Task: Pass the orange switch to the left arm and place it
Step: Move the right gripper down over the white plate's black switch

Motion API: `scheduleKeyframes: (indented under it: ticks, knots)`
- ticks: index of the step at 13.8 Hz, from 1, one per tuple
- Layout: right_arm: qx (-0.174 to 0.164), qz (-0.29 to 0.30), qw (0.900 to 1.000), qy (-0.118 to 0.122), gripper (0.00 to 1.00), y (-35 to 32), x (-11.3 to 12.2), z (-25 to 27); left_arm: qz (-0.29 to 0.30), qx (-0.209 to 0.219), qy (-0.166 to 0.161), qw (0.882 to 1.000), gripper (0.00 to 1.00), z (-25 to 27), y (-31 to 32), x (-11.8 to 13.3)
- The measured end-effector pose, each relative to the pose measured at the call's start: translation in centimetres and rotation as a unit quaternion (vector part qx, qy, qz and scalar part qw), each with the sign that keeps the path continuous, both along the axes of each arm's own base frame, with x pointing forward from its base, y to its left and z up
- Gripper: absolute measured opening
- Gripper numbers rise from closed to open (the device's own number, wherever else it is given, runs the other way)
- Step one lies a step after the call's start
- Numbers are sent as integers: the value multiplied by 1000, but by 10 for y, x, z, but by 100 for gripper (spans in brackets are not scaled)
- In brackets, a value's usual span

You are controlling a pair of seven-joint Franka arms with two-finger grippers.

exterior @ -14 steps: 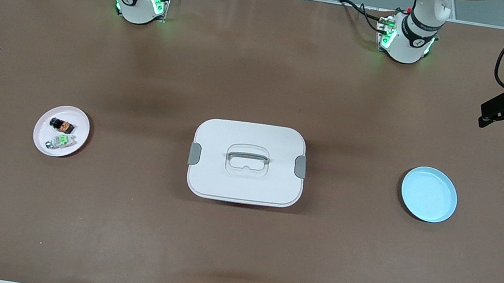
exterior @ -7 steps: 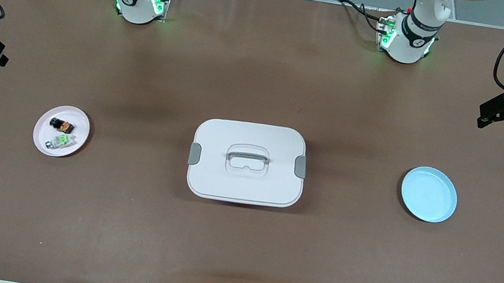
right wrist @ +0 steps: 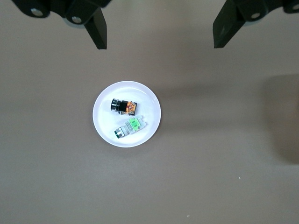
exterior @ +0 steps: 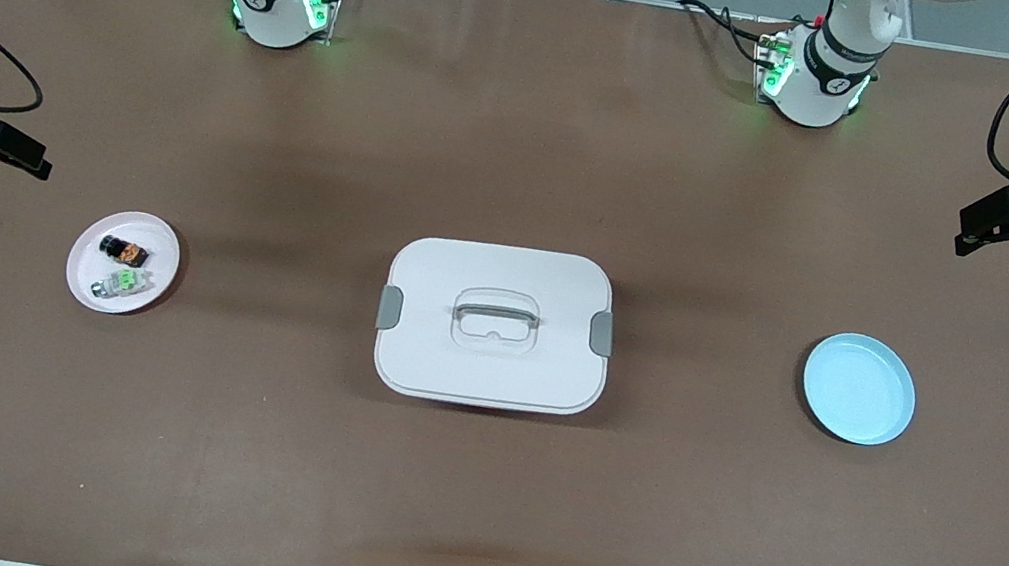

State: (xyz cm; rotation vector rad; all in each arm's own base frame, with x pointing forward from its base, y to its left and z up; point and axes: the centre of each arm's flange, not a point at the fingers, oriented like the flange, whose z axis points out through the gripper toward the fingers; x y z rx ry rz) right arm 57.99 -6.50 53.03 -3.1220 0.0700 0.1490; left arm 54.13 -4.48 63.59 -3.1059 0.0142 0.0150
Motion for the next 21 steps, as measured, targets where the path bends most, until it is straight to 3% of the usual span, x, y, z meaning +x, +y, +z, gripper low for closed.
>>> scheduleKeyframes:
  ticks: [6,10,14,21]
  knots:
    - [-6,-1,999,39,100,-6,5,-62,0,0,0,1000,100,0,0,0]
    - [-17,2,999,48,100,-10,-6,-112,-1,0,0,1000,100,0,-1,0]
    - [-22,5,999,35,100,-9,-31,-133,-1,0,0,1000,100,0,-1,0]
    - [-31,-5,999,-18,100,-36,-64,-182,-1,0,1,1000,100,0,-1,0]
